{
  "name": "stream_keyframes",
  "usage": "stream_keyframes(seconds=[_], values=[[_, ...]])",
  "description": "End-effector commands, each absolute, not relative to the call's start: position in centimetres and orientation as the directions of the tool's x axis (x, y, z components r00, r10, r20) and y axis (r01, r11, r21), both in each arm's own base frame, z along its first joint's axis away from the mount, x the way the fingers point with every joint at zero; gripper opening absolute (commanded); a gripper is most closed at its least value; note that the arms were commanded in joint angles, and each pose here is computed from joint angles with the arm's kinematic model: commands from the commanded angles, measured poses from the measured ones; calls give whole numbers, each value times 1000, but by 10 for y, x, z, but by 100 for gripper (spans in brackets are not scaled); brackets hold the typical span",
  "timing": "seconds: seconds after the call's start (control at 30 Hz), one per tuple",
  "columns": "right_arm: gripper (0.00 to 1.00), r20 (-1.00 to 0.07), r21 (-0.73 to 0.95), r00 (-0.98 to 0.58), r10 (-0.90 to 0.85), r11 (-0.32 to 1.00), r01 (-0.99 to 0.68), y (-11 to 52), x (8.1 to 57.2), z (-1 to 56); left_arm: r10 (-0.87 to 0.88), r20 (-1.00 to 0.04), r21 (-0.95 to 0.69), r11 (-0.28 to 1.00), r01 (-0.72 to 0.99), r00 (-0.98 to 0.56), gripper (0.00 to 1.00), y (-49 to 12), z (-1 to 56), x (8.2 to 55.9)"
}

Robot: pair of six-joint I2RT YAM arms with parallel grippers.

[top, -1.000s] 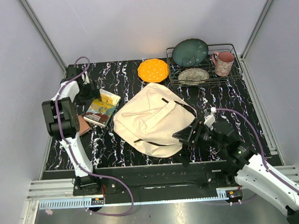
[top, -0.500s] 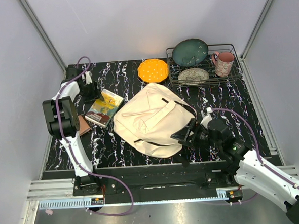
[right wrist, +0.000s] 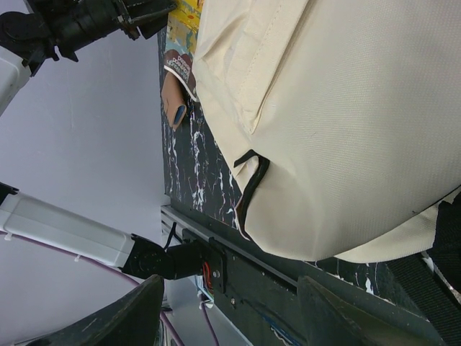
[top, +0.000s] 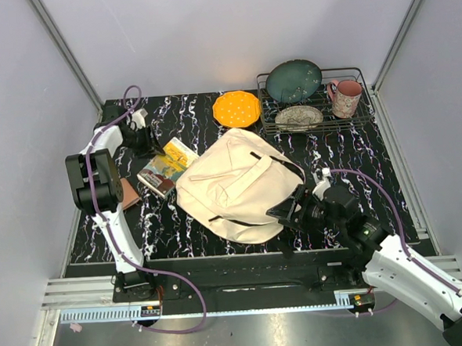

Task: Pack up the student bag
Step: Pick up the book from the center of the board.

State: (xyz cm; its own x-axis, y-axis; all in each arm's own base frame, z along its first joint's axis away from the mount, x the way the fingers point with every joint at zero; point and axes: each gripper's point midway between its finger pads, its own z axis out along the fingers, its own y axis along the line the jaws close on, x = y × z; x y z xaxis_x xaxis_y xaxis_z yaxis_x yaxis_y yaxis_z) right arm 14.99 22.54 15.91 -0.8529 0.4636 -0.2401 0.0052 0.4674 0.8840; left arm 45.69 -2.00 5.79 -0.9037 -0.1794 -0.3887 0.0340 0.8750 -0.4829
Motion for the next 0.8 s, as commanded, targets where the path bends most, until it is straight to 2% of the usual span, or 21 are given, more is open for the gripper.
stream_keyframes(seconds=[0.0,0.1,0.23,0.3,0.43,0.53,0.57,0.77], values=[[79,-242,888,-841,484,460,9,224,152,164,-119,-384,-561,818,128,-916,44,-52,81,446],[79,-241,886,-842,483,463,12,224,151,163,-86,-356,-589,794,151,-930,50,-63,76,441],[79,-244,886,-839,486,464,11,223,151,165,-37,-336,-561,810,169,-941,47,-72,67,436],[79,-242,885,-840,486,465,14,222,151,165,-13,-333,-550,815,183,-943,40,-77,64,433],[79,-243,884,-838,489,467,16,221,150,164,-6,-318,-536,826,174,-948,13,-79,59,433],[79,-242,881,-835,494,472,23,219,150,163,-6,-321,-539,823,178,-947,8,-80,62,434],[79,-240,880,-836,494,474,28,219,150,162,-10,-323,-541,822,176,-946,0,-81,64,435],[79,-249,878,-833,495,478,22,218,150,165,-92,-393,-513,847,135,-915,0,-76,94,448]])
